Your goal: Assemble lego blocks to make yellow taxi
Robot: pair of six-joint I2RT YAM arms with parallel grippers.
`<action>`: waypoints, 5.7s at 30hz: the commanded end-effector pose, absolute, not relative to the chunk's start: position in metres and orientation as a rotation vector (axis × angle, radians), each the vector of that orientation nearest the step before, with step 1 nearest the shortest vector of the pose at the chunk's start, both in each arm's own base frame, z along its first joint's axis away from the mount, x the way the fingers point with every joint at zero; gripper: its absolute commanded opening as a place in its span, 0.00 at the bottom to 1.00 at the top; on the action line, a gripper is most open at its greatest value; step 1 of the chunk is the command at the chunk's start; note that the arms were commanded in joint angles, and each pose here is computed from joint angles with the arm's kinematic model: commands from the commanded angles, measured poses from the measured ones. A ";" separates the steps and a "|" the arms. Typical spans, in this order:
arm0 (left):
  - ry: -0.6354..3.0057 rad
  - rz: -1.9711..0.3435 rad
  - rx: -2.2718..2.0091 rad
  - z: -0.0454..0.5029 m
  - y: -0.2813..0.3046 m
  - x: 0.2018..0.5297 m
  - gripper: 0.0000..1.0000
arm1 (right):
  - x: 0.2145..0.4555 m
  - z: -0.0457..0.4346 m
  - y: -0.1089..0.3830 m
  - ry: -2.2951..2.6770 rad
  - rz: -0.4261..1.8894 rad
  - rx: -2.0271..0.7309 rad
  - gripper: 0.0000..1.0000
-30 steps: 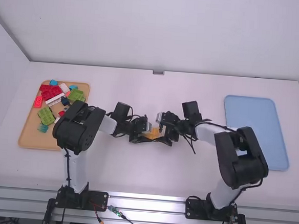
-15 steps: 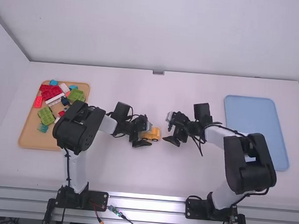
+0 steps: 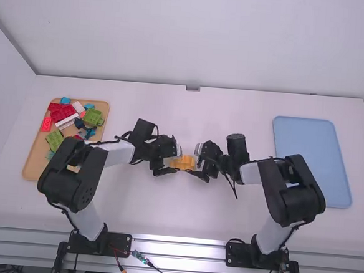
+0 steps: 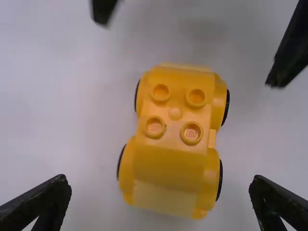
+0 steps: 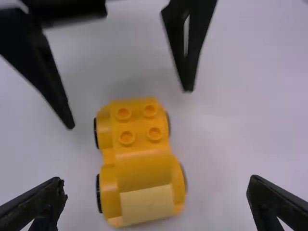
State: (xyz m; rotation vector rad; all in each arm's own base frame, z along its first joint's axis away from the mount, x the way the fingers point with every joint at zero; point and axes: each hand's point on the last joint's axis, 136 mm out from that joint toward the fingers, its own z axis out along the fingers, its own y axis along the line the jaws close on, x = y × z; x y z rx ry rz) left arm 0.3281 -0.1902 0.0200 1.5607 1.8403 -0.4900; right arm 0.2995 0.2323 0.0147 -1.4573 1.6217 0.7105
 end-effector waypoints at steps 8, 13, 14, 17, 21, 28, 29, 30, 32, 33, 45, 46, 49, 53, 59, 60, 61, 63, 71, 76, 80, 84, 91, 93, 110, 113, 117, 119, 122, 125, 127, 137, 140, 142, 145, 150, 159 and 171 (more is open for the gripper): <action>1.731 -0.612 1.407 0.066 -0.148 0.333 0.99 | 0.284 -0.001 0.259 1.599 0.815 -1.510 0.99; 1.745 -0.627 1.423 0.062 -0.143 0.326 0.99 | 0.291 -0.012 0.273 1.593 0.841 -1.535 0.99; 1.730 -0.626 1.438 0.061 -0.145 0.324 0.99 | 0.293 -0.013 0.276 1.600 0.861 -1.526 0.99; 1.717 -0.618 1.450 0.059 -0.145 0.323 0.99 | 0.296 -0.013 0.281 1.586 0.914 -1.520 0.99; 1.729 -0.619 1.424 0.057 -0.145 0.323 0.99 | 0.299 -0.015 0.282 1.590 0.909 -1.519 0.99; 1.728 -0.609 1.397 0.056 -0.145 0.326 0.99 | 0.301 -0.020 0.283 1.612 0.925 -1.502 0.61; 1.730 -0.609 1.392 0.056 -0.145 0.326 0.99 | 0.302 -0.021 0.284 1.612 0.931 -1.503 0.60; 1.729 -0.609 1.391 0.056 -0.145 0.327 0.99 | 0.302 -0.021 0.284 1.611 0.932 -1.504 0.60; 1.728 -0.607 1.392 0.056 -0.145 0.327 0.99 | 0.303 -0.024 0.285 1.616 0.935 -1.503 0.52; 1.727 -0.607 1.392 0.056 -0.145 0.327 0.99 | 0.303 -0.025 0.285 1.619 0.938 -1.504 0.50; 1.730 -0.609 1.392 0.056 -0.145 0.326 0.99 | 0.317 -0.003 0.271 1.651 0.907 -1.449 0.43; 1.729 -0.608 1.393 0.056 -0.145 0.326 0.99 | 0.319 0.000 0.269 1.655 0.904 -1.444 0.43; 1.730 -0.609 1.391 0.056 -0.145 0.326 0.99 | 0.330 0.022 0.252 1.682 0.855 -1.401 0.43; 1.729 -0.610 1.392 0.056 -0.145 0.326 0.99 | 0.352 0.040 0.220 1.740 0.699 -1.350 0.42; 1.730 -0.609 1.392 0.056 -0.145 0.326 0.99 | 0.389 0.072 0.144 1.877 0.431 -1.166 0.40; 1.730 -0.609 1.392 0.056 -0.145 0.326 1.00 | 0.396 0.075 0.123 1.917 0.381 -1.101 0.40; 1.729 -0.610 1.393 0.056 -0.145 0.326 0.99 | 0.401 0.078 0.105 1.949 0.342 -1.046 0.39; 1.729 -0.607 1.393 0.056 -0.145 0.326 0.99 | 0.407 0.081 0.076 1.993 0.292 -0.958 0.41; 1.720 -0.595 1.393 0.057 -0.145 0.329 0.99 | 0.413 0.082 -0.040 2.104 0.157 -0.623 0.38; 1.719 -0.594 1.394 0.057 -0.145 0.329 0.99 | 0.402 0.082 -0.106 2.145 0.064 -0.450 0.38; 1.712 -0.588 1.394 0.058 -0.145 0.330 0.99 | 0.390 0.080 -0.142 2.165 0.018 -0.351 0.39; 1.709 -0.585 1.394 0.058 -0.145 0.331 0.99 | 0.389 0.069 -0.165 2.179 0.010 -0.233 0.43; 1.706 -0.583 1.393 0.059 -0.145 0.332 0.99 | 0.395 0.027 -0.174 2.207 0.057 -0.156 0.43; 1.720 -0.591 1.376 0.059 -0.145 0.332 0.99 | 0.395 0.024 -0.174 2.211 0.060 -0.156 0.42; 1.725 -0.591 1.359 0.060 -0.145 0.335 0.99 | 0.391 0.019 -0.189 2.259 -0.024 -0.086 0.71; 1.725 -0.592 1.360 0.060 -0.145 0.335 0.99 | 0.391 0.019 -0.188 2.263 -0.020 -0.084 0.80; 1.730 -0.595 1.356 0.060 -0.145 0.334 0.99 | 0.390 0.018 -0.188 2.266 -0.014 -0.069 0.99; 1.730 -0.595 1.357 0.060 -0.145 0.334 0.99 | 0.390 0.020 -0.190 2.266 -0.012 -0.040 0.99; 1.730 -0.595 1.356 0.060 -0.145 0.334 0.99 | 0.390 0.026 -0.189 2.280 0.004 -0.030 0.99; 1.730 -0.595 1.357 0.060 -0.145 0.334 0.99 | 0.388 0.033 -0.186 2.309 0.029 -0.022 0.99; 1.728 -0.593 1.357 0.060 -0.145 0.335 0.99 | 0.387 0.044 -0.181 2.335 0.057 -0.022 0.99; 1.879 -0.577 1.133 0.066 -0.137 0.360 0.99 | 0.397 0.086 -0.137 2.431 0.130 -0.090 0.99; 2.039 -0.528 0.809 0.071 -0.119 0.390 0.99 | 0.405 0.096 -0.126 2.490 0.034 -0.001 0.99; 2.078 -0.524 0.701 0.073 -0.113 0.398 0.99 | 0.408 0.100 -0.117 2.503 0.012 0.013 0.99; 2.146 -0.503 0.526 0.078 -0.102 0.412 0.99 | 0.416 0.108 -0.084 2.530 0.014 -0.052 0.99; 2.258 -0.478 0.354 0.084 -0.089 0.420 0.99 | 0.423 0.116 -0.041 2.541 0.018 -0.188 0.99; 2.439 -0.249 -0.027 0.135 -0.044 0.427 0.99 | 0.437 0.140 0.051 2.456 0.005 -0.461 0.99; 2.365 -0.182 -0.079 0.185 -0.024 0.428 0.96 | 0.442 0.167 0.085 2.377 -0.069 -0.432 0.96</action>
